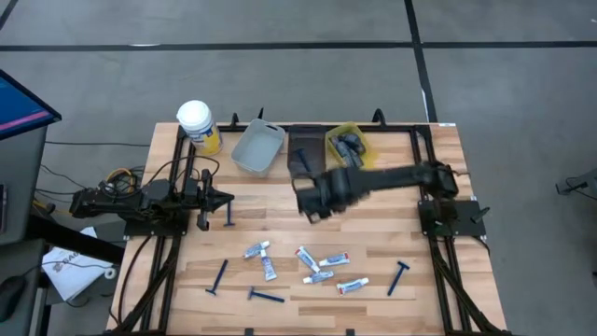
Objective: Pick & Place Travel size toiletries
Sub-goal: Put the razor into the black bin
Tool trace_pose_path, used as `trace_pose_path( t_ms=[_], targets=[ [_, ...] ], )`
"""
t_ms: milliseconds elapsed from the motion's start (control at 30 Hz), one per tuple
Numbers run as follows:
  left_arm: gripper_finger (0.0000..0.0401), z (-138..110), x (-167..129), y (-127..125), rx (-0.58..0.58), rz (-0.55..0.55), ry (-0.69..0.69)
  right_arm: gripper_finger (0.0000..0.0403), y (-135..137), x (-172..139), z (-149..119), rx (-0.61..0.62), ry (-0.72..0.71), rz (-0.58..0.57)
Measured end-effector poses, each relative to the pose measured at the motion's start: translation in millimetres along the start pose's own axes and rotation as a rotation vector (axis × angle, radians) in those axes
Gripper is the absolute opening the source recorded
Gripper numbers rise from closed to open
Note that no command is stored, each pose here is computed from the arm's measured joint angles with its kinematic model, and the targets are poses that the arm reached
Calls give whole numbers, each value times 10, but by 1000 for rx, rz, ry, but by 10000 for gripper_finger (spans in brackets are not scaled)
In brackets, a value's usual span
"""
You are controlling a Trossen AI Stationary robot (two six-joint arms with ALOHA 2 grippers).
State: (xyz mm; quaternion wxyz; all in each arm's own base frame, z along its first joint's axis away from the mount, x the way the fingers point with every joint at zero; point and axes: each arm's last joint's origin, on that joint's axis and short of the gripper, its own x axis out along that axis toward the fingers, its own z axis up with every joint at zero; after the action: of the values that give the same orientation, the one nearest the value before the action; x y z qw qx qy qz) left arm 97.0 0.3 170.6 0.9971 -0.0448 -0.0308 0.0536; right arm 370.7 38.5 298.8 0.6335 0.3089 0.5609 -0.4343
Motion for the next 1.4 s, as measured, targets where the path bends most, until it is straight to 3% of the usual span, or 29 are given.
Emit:
trace_pose_path(
  t_ms=[200,367,567,633,833,1200,1400],
  targets=[
    [10,-4,3,0,1,0,5,212,9,149,-911,134,141,-87],
    [10,-6,4,0,1,1,7,211,-182,285,-1520,275,263,-210],
    [10,-6,4,0,1,1,7,207,-430,457,-2082,491,290,-141],
    [10,-6,4,0,1,1,7,207,-530,557,-2228,511,316,-135],
    [10,-6,4,0,1,1,7,206,-702,888,-2369,504,395,-195],
    [10,-6,4,0,1,1,7,190,-821,1383,-2398,506,447,-115],
    [10,-6,4,0,1,0,7,131,-803,1420,-2336,515,443,-102]
  ],
)
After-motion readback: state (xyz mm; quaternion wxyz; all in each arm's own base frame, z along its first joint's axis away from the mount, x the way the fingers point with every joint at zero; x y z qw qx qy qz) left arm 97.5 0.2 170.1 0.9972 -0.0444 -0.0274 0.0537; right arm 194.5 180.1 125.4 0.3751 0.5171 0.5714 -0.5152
